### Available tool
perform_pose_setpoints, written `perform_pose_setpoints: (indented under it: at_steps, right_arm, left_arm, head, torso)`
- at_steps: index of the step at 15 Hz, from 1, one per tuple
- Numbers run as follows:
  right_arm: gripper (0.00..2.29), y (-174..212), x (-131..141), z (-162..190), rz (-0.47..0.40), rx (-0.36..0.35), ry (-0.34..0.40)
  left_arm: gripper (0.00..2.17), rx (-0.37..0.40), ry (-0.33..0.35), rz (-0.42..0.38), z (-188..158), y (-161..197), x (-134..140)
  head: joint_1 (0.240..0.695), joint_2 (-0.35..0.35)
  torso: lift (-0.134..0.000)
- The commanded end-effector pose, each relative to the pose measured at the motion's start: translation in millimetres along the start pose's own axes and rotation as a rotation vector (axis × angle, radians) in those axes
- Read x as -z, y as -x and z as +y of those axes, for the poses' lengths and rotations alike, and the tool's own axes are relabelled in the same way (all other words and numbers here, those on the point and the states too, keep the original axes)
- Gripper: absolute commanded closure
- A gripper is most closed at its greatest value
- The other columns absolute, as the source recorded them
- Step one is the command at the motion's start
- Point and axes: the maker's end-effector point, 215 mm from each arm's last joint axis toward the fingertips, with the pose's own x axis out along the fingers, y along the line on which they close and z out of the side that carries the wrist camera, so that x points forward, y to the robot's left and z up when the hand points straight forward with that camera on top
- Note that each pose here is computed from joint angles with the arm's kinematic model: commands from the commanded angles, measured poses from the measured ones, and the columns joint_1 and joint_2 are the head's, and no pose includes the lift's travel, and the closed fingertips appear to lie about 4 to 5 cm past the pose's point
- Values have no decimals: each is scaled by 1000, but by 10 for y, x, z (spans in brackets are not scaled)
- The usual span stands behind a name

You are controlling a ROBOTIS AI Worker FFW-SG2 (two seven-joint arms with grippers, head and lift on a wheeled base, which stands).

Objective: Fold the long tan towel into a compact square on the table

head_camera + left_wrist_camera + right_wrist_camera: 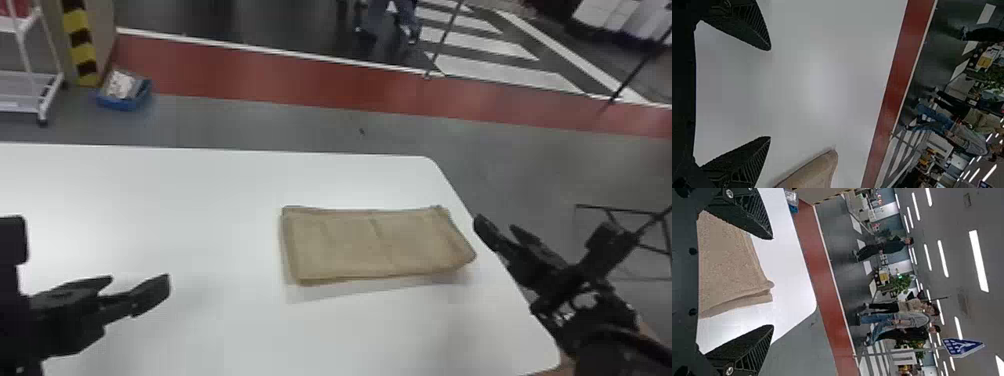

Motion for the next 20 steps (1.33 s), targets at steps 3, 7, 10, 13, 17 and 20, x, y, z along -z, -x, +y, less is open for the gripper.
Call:
perform_pose_setpoints:
  at_steps: [3, 7, 10, 13, 17, 20]
  right_arm:
    - [130, 124, 191, -222, 34, 30, 13]
    - [130, 261, 221, -262, 16, 23, 11]
    - [130, 420, 248, -162, -2, 0, -10]
    - [130, 587, 231, -189, -19, -8, -34]
    - [130, 681, 203, -326, -25, 11, -33]
    - [130, 694, 245, -323, -17, 5, -39]
  left_arm:
    - [87, 54, -33, -21, -426, -142, 0]
    - [269, 83, -59, -101, -949, -279, -77]
    - [400, 101, -111, -138, -1401, -555, -8]
    - [421, 116, -116, -199, -1781, -758, 125]
    - [421, 116, -78, -220, -1998, -943, 269]
    - [417, 108, -66, -245, -2079, -1068, 295]
  head:
    - [695, -350]
    - [695, -350]
    - [695, -350]
    - [695, -350]
    - [695, -350]
    - [695, -350]
  torso:
    - [-125]
    - [-125]
    - [-125]
    - [-125]
    - [-125]
    - [-125]
